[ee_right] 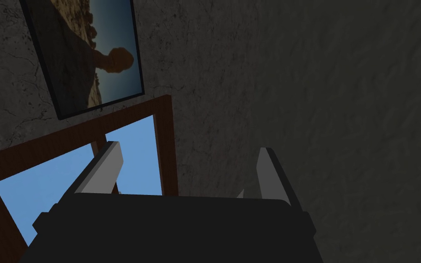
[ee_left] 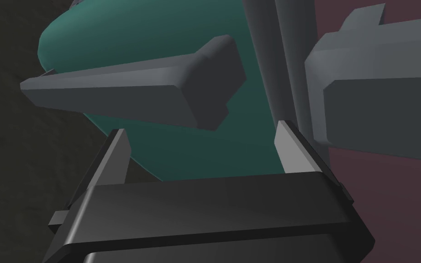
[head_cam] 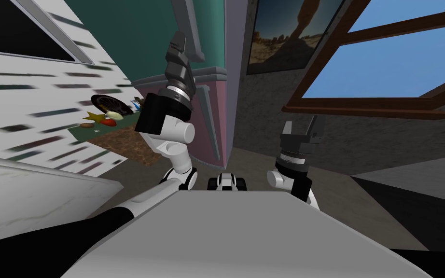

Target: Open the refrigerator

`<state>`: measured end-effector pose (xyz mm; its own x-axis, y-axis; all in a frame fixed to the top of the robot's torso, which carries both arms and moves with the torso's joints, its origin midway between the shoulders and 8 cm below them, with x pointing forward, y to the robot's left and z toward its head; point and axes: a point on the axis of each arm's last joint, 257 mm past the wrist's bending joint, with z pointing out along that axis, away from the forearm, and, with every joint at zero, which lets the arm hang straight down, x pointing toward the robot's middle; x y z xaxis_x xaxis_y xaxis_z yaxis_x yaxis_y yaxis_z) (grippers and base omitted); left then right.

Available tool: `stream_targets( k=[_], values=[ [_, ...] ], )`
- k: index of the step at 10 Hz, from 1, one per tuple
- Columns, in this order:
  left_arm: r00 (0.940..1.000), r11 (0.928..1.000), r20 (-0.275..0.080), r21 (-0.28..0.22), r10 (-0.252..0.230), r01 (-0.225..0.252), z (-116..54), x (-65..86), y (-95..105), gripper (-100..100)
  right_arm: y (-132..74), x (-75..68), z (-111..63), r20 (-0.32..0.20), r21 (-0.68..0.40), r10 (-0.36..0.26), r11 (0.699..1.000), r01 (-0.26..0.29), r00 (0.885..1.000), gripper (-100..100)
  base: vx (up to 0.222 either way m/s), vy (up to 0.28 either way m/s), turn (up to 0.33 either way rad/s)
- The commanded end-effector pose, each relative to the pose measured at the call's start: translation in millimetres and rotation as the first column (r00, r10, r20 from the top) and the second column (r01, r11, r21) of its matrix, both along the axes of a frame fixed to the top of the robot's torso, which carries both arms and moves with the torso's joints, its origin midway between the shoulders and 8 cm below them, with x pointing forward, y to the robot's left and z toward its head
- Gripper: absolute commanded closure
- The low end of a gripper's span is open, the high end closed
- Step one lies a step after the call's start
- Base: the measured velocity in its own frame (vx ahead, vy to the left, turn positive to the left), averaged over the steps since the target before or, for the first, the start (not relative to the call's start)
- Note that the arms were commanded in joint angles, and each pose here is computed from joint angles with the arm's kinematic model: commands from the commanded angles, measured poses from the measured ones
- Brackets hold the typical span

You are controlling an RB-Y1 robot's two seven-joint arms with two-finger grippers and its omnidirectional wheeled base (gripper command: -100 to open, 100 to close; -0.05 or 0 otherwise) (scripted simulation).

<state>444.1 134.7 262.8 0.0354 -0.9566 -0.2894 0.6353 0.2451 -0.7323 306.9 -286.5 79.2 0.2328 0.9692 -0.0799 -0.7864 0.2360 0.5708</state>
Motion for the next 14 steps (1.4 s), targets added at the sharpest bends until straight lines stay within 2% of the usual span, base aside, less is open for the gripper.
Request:
stream_targets(
  k=[1,3,4,5,6,8,11,12,14],
  values=[
    [0.9997,0.9998,-0.021,-0.015,-0.016,0.015,6.5,6.1,-1.5,-100,0.0,0.0,0.0,0.000,0.000,0.000,1.000,0.000,1.000,0,0.008,0.051,-0.010],
    [0.9994,0.9998,-0.031,-0.011,-0.016,0.016,12.5,10.1,-1.2,-100,0.0,0.0,0.0,0.000,0.000,0.000,1.000,0.000,1.000,0,0.004,0.057,-0.011],
    [0.9987,0.9991,-0.041,-0.029,-0.032,0.031,15.0,11.5,-3.7,-100,0.0,0.0,0.0,0.000,0.000,0.000,1.000,0.000,1.000,0,0.003,0.050,-0.010],
    [0.9963,0.9957,-0.055,-0.069,-0.066,0.062,16.6,12.5,-9.9,-100,0.0,0.0,0.0,0.000,0.000,0.000,1.000,0.000,1.000,0,0.006,0.048,-0.011],
    [0.9948,0.9932,-0.060,-0.088,-0.082,0.077,16.9,12.6,-13.1,-100,0.0,0.0,0.0,0.000,0.000,0.000,1.000,0.000,1.000,0,0.002,0.037,-0.009],
    [0.9899,0.9846,-0.071,-0.133,-0.123,0.113,17.0,12.1,-21.0,-100,0.0,0.0,0.0,0.000,0.000,0.000,1.000,0.000,1.000,0,-0.002,0.016,-0.002],
    [0.9808,0.9681,-0.081,-0.193,-0.177,0.159,16.8,10.7,-31.7,-100,0.0,0.0,0.0,0.000,0.000,0.000,1.000,0.000,1.000,0,0.000,0.004,-0.001],
    [0.9826,0.9714,-0.080,-0.183,-0.168,0.151,16.8,11.1,-29.5,-100,0.0,0.0,0.0,0.000,0.000,0.000,1.000,0.000,1.000,0,0.000,0.000,0.000],
    [0.9820,0.9707,-0.080,-0.184,-0.171,0.154,28.0,6.2,-31.2,-100,0.0,0.0,0.0,0.000,0.000,0.000,1.000,0.000,1.000,0,0.052,-0.002,0.006]
  ],
)
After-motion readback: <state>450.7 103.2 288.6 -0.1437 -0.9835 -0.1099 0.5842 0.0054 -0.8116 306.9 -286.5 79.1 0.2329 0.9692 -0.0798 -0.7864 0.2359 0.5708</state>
